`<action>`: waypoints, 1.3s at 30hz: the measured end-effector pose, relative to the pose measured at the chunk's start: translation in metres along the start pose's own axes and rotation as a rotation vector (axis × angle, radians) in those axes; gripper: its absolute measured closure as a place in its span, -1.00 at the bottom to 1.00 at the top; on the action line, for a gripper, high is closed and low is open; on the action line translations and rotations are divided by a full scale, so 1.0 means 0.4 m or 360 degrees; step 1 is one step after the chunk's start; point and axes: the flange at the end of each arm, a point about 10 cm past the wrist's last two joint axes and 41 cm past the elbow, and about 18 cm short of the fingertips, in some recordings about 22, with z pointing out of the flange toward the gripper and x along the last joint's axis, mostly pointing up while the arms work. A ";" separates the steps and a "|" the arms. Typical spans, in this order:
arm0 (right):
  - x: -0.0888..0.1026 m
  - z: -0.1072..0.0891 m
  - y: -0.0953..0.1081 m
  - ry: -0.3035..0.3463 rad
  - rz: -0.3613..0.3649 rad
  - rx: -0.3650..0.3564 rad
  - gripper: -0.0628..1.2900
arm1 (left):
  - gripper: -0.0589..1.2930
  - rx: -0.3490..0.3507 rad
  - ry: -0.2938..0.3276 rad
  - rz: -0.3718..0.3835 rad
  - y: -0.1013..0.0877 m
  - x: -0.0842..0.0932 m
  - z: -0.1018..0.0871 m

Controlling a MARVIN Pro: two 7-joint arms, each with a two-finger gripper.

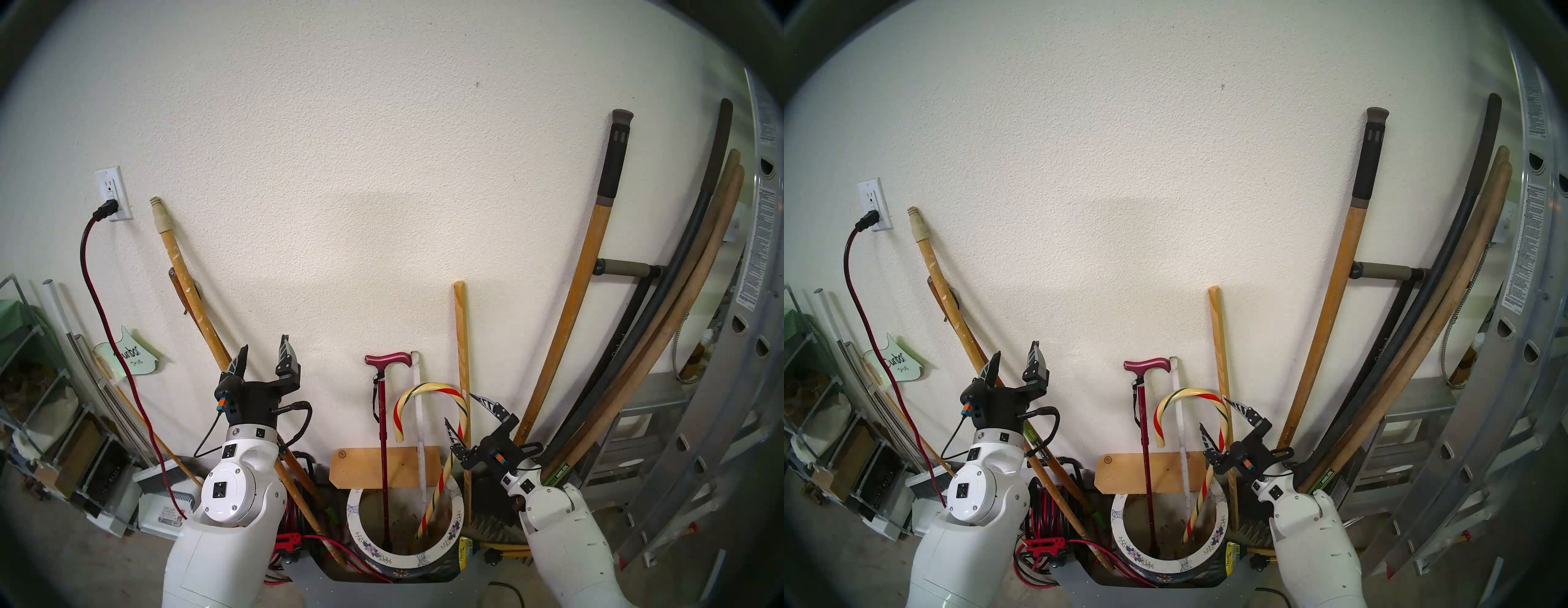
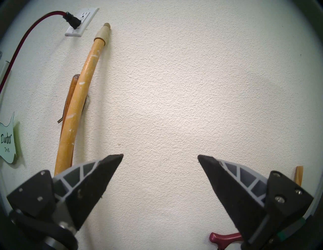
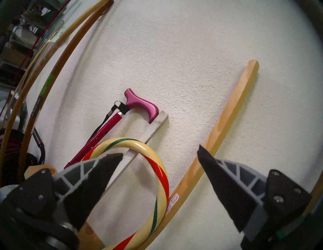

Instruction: Take wooden sticks or brooms out of the pot

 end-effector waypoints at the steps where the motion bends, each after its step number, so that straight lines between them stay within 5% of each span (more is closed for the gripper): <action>1: 0.001 0.005 0.000 0.0008 -0.0025 -0.0001 -0.91 | -0.90 0.0000 0.0000 0.0000 0.000 0.000 0.000; 16: -0.003 0.069 0.013 0.0071 -0.0381 0.0012 -0.91 | -0.90 0.0000 0.0000 0.0000 0.000 0.000 0.000; 39: -0.083 0.182 0.022 -0.0088 -0.0572 0.0100 -0.91 | -0.90 0.0000 0.0000 0.0000 0.000 0.000 0.000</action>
